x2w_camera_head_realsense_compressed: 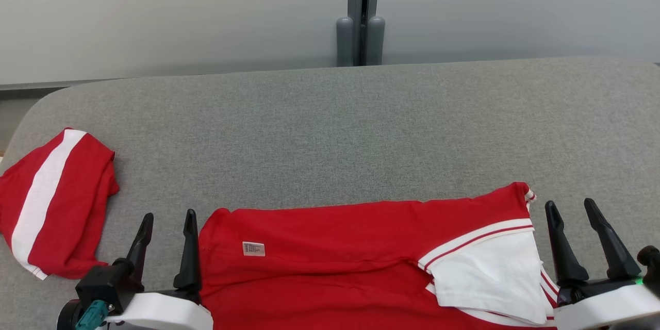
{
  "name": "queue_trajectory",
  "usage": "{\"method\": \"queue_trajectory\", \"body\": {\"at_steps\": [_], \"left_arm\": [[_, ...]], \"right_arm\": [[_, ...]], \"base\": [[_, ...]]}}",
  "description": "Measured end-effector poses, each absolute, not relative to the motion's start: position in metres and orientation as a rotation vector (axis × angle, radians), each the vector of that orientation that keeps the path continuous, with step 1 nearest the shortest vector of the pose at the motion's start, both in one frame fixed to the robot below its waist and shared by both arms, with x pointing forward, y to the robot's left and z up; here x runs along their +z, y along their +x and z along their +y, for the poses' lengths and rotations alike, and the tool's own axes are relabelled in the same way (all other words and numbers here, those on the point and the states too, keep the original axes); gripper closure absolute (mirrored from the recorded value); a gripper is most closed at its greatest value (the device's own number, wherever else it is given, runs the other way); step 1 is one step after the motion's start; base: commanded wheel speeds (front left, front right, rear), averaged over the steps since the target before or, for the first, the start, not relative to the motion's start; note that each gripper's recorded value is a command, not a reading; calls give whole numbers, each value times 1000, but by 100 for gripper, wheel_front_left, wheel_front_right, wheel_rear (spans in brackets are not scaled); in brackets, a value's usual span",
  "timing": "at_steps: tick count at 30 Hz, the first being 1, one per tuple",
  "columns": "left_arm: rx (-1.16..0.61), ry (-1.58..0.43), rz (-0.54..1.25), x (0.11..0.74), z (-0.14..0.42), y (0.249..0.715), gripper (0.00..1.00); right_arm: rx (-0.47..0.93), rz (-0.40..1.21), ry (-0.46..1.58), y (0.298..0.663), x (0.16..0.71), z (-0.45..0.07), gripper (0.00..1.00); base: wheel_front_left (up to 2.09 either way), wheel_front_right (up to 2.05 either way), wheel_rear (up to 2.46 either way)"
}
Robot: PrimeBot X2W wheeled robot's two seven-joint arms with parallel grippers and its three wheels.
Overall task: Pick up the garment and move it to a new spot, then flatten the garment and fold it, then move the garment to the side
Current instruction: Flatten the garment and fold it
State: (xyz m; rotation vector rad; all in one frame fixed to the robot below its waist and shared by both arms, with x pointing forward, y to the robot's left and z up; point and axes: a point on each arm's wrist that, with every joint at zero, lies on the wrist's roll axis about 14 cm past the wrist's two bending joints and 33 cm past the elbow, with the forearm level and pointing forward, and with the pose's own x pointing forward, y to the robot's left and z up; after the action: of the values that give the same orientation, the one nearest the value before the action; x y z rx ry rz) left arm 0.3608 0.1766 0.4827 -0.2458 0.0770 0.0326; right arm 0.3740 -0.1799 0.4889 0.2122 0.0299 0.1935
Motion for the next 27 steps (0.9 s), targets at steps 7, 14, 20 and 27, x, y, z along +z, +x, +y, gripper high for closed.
{"method": "queue_trajectory", "body": {"at_steps": [7, 14, 20, 27], "left_arm": [[27, -161, -14, 505, 175, 351, 0], [24, -110, 4, 498, 172, 330, 0], [25, -98, 30, 493, 175, 325, 0], [27, -97, 42, 490, 176, 324, 0]], "right_arm": [[191, 62, 150, 353, 493, -171, 0], [189, 85, 126, 331, 493, -165, 0], [185, 94, 140, 330, 492, -163, 0], [189, 112, 146, 328, 489, -160, 0]], "base": [[0, 0, 0], [0, 0, 0], [0, 0, 0], [0, 0, 0]]}}
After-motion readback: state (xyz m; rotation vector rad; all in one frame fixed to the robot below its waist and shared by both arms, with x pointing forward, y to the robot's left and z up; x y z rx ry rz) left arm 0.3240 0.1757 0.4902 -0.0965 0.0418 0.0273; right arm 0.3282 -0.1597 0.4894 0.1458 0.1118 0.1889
